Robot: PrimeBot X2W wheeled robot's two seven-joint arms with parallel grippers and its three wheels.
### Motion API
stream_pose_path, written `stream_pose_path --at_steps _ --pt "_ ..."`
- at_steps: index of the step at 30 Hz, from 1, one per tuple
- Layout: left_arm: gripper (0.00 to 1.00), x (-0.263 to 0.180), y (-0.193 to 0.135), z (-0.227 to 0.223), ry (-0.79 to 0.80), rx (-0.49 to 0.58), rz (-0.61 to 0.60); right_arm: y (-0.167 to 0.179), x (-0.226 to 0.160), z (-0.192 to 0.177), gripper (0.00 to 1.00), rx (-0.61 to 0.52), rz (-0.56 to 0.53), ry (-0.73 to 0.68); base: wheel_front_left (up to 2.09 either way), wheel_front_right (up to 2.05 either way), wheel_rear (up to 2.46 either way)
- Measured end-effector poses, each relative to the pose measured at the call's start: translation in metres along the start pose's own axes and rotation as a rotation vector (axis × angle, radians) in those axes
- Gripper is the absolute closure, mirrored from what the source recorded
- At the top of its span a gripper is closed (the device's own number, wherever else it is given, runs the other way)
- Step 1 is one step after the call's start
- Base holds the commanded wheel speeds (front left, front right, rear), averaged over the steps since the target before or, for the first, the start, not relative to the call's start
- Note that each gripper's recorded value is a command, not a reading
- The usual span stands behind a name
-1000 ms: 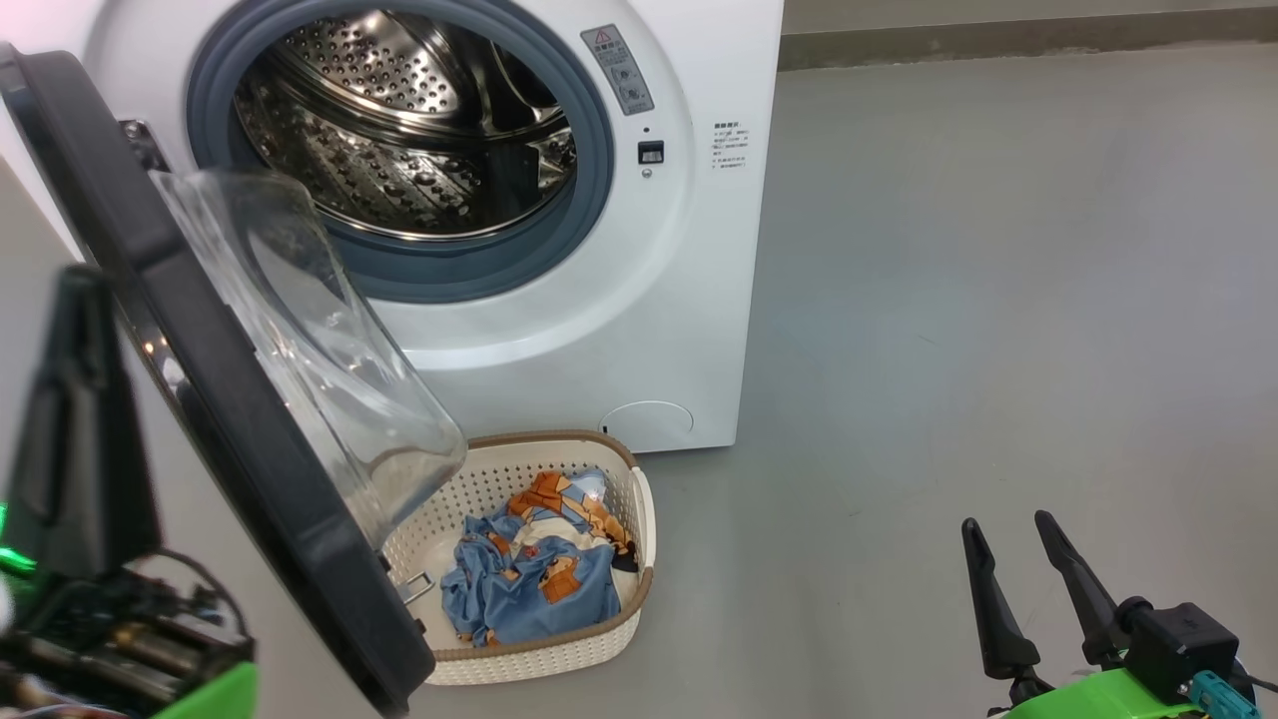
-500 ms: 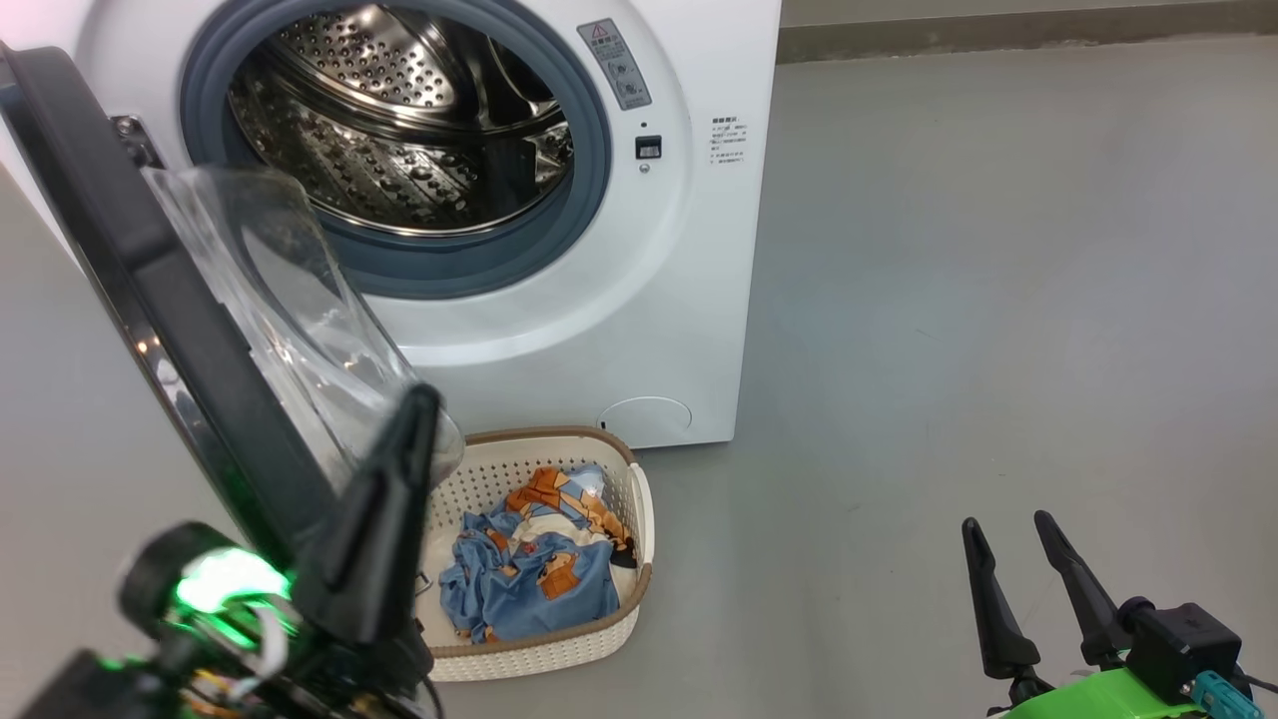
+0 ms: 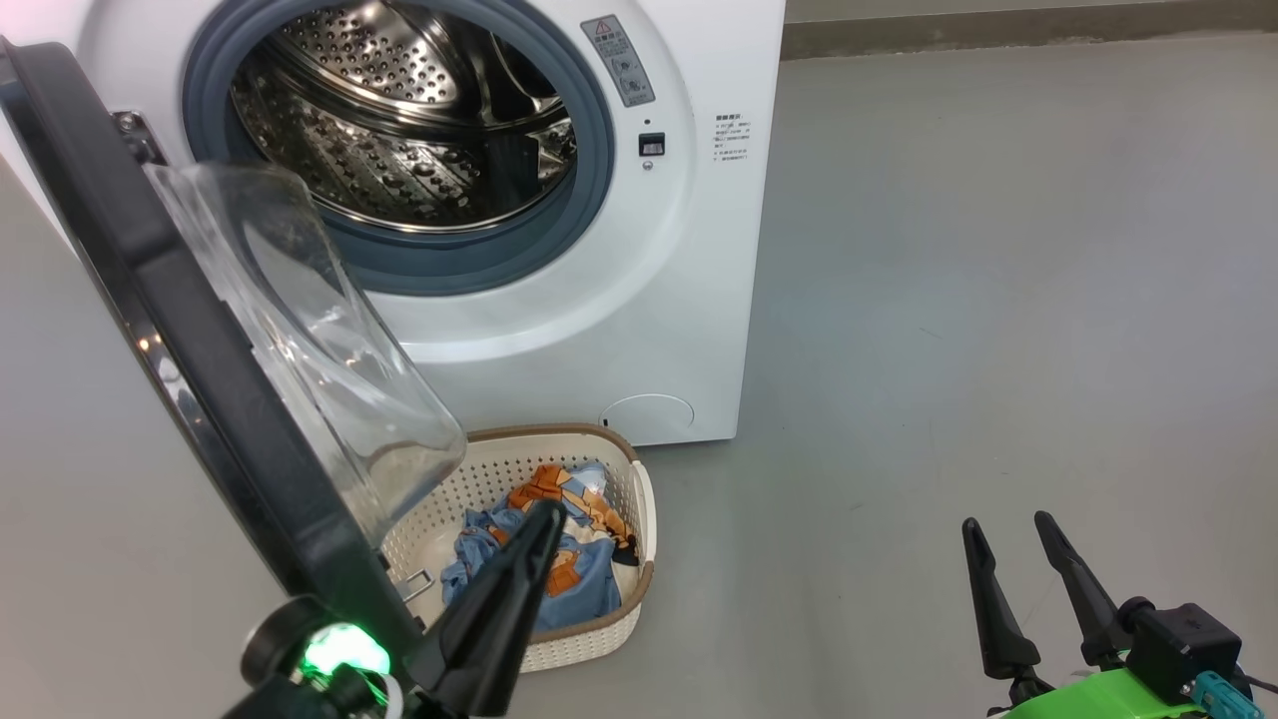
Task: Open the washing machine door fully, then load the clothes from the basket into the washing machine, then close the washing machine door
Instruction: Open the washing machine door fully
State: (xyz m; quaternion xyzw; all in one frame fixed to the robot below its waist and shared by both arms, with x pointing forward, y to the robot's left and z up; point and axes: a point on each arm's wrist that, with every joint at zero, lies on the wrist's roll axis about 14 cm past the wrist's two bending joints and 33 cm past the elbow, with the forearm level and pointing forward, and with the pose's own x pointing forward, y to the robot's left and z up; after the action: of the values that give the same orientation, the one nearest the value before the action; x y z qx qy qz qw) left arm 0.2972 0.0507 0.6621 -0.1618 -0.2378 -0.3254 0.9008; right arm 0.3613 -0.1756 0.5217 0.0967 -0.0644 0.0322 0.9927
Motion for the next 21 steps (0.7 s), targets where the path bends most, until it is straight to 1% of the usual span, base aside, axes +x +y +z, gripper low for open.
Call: stream_pose_path --at_steps 9,15,21 --pt "1.0 -0.016 -0.004 -0.034 0.119 -0.037 0.003 -0.001 0.0 -0.001 0.0 0.0 -0.004 0.004 0.0 0.0 0.0" --pt "1.0 -0.03 0.01 -0.06 0.215 -0.027 0.042 -0.002 0.0 -0.002 0.0 0.0 -0.006 0.007 0.0 0.0 0.0" --pt "1.0 -0.039 0.022 -0.077 0.275 -0.022 0.078 -0.003 0.0 -0.003 0.0 0.0 -0.009 0.01 0.0 0.0 0.0"
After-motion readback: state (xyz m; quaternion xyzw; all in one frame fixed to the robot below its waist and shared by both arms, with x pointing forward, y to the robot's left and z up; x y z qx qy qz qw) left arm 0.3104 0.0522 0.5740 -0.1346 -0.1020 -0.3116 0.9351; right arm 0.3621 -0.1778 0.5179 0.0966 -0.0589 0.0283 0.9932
